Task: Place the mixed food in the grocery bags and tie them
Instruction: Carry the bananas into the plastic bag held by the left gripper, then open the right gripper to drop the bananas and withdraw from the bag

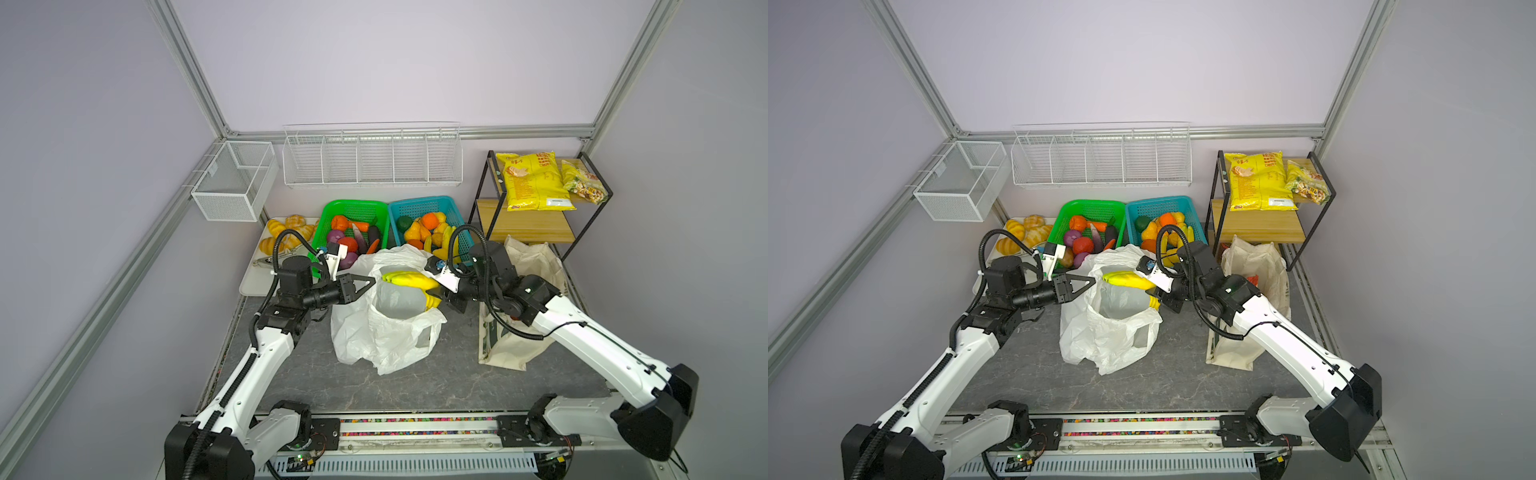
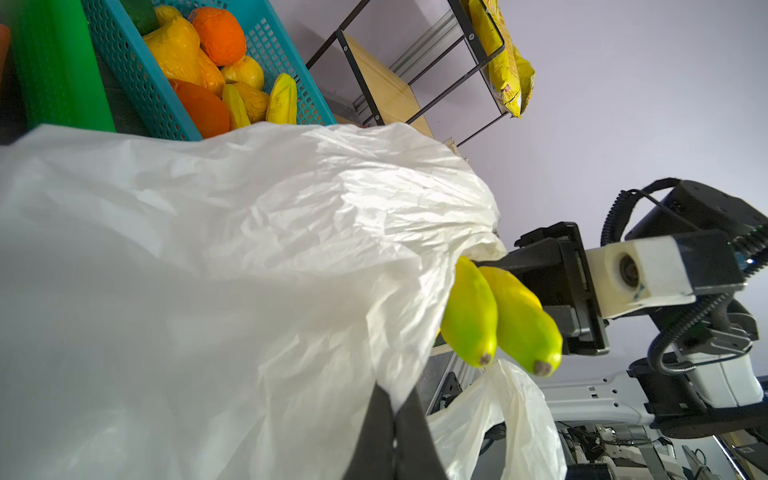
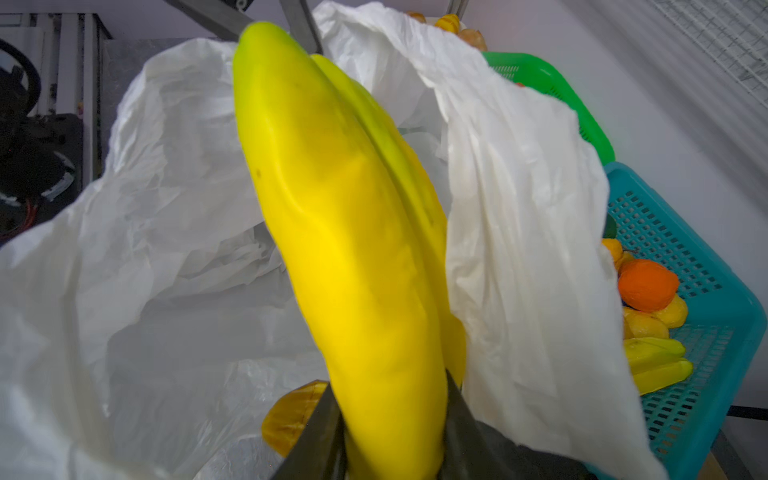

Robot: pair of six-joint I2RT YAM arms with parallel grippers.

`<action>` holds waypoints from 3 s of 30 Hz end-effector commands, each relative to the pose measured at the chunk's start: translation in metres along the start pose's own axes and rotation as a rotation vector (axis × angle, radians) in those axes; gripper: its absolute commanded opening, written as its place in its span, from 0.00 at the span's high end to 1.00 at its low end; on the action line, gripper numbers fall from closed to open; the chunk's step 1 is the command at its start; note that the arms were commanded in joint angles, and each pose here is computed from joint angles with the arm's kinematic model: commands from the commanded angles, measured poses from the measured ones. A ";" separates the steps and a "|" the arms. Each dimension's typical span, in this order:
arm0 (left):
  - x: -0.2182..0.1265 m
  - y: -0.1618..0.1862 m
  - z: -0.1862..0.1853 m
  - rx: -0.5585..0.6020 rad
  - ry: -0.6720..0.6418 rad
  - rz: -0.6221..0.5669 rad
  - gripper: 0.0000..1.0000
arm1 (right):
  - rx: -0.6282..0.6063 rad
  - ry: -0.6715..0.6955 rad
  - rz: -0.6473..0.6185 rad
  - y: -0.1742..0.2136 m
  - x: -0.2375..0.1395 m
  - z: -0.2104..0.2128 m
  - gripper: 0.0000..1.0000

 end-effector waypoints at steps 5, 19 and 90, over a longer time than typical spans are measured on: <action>-0.001 -0.013 -0.013 -0.084 0.092 -0.108 1.00 | 0.333 0.101 -0.128 0.027 0.038 -0.005 0.82; 0.028 0.002 -0.011 -0.169 0.118 -0.096 1.00 | 0.823 -0.095 -0.132 0.023 0.104 0.023 0.76; -0.063 -0.027 0.033 -0.217 -0.151 -0.244 1.00 | 0.656 -0.140 -0.033 0.003 0.019 0.035 0.75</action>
Point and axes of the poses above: each gripper's point midway between its finger pads, its own x axis out along the fingers, its own z axis along the line the jaws close on, y = z × x, the point moved 7 cm from there along -x, back along the fingers
